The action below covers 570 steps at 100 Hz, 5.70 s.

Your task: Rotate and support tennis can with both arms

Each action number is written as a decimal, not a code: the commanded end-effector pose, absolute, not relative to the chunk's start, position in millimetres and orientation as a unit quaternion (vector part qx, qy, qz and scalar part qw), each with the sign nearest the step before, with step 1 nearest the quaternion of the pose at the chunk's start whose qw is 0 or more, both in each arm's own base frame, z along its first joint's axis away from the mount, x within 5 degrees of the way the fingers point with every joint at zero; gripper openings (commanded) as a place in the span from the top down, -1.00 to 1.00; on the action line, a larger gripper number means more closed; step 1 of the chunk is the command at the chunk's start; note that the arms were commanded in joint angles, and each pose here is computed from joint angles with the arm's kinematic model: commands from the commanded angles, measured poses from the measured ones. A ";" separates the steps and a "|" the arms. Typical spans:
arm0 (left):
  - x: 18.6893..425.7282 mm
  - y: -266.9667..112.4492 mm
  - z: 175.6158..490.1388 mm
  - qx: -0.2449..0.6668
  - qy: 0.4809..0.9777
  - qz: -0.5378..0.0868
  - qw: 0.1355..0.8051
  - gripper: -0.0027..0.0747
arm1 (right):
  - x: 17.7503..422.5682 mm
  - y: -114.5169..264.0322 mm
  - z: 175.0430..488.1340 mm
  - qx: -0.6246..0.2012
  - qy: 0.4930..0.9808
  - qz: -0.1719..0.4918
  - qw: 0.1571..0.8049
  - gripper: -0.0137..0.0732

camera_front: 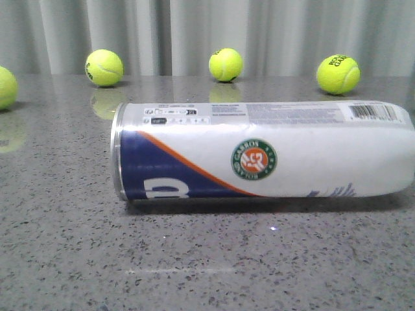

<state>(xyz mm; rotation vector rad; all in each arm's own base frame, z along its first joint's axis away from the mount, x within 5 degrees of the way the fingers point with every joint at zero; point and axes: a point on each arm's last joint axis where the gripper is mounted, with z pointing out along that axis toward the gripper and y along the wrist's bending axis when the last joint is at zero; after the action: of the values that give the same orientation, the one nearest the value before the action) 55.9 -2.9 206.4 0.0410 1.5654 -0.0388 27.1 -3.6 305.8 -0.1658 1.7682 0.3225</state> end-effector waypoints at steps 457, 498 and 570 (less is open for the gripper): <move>228.8 -147.5 389.0 0.235 0.758 -0.564 0.227 0.99 | 27.5 -3.5 319.6 -0.078 0.737 0.139 0.657 0.81; 209.4 -128.3 440.5 0.274 0.853 -0.331 0.296 0.99 | 27.5 -3.5 319.6 -0.078 0.737 0.139 0.657 0.81; 194.9 -162.7 431.6 0.336 0.877 -0.192 0.285 0.94 | 27.5 -3.5 319.6 -0.078 0.737 0.139 0.657 0.81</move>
<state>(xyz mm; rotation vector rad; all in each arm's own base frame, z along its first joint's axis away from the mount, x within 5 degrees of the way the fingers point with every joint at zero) 198.4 -161.8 417.2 0.9318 2.4233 -0.4801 27.2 -4.1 306.0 -0.1662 1.7654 0.3129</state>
